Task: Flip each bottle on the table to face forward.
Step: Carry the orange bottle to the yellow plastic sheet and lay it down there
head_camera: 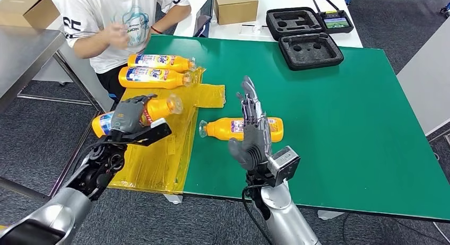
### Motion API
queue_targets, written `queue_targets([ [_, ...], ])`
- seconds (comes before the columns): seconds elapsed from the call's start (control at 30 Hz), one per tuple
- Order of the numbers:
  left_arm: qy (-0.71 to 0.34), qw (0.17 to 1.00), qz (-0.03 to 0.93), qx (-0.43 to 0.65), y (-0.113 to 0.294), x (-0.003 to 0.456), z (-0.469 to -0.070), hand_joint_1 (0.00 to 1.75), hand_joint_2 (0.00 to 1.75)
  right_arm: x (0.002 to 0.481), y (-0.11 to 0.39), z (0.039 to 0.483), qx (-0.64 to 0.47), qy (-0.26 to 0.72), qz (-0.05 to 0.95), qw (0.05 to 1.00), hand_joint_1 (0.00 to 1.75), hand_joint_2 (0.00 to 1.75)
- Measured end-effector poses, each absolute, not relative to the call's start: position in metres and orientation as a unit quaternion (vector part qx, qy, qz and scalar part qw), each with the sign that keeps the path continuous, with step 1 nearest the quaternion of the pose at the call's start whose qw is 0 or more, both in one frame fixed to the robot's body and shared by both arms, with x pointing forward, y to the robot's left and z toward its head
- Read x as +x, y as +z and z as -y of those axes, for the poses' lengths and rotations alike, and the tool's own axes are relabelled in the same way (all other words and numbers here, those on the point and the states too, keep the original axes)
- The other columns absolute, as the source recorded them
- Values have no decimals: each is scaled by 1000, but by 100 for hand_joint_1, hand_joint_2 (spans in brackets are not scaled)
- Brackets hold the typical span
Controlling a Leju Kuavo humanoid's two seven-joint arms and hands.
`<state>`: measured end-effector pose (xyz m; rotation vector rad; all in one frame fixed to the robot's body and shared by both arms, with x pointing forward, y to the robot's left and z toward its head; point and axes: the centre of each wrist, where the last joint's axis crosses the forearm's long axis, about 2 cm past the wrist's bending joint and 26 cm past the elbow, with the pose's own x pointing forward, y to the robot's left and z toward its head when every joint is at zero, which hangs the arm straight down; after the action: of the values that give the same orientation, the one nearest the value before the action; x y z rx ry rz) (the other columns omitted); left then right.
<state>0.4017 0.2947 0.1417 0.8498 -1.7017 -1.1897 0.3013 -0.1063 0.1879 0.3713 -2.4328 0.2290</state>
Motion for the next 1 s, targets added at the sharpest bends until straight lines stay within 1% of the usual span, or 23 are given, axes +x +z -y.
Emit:
queue_targets([
  [0.13, -534, 454, 638, 319, 148, 420, -283, 175, 175, 305, 188, 103, 147, 93, 927, 332, 0, 175],
  [0.3, -587, 482, 575, 304, 145, 428, -277, 175, 175, 304, 176, 96, 162, 112, 915, 351, 0, 175],
  [0.73, -655, 529, 466, 273, 128, 426, -289, 175, 175, 305, 159, 90, 180, 129, 897, 383, 0, 175],
  [1.0, -673, 563, 434, 206, 132, 431, -304, 175, 175, 304, 154, 85, 191, 136, 888, 395, 0, 175],
])
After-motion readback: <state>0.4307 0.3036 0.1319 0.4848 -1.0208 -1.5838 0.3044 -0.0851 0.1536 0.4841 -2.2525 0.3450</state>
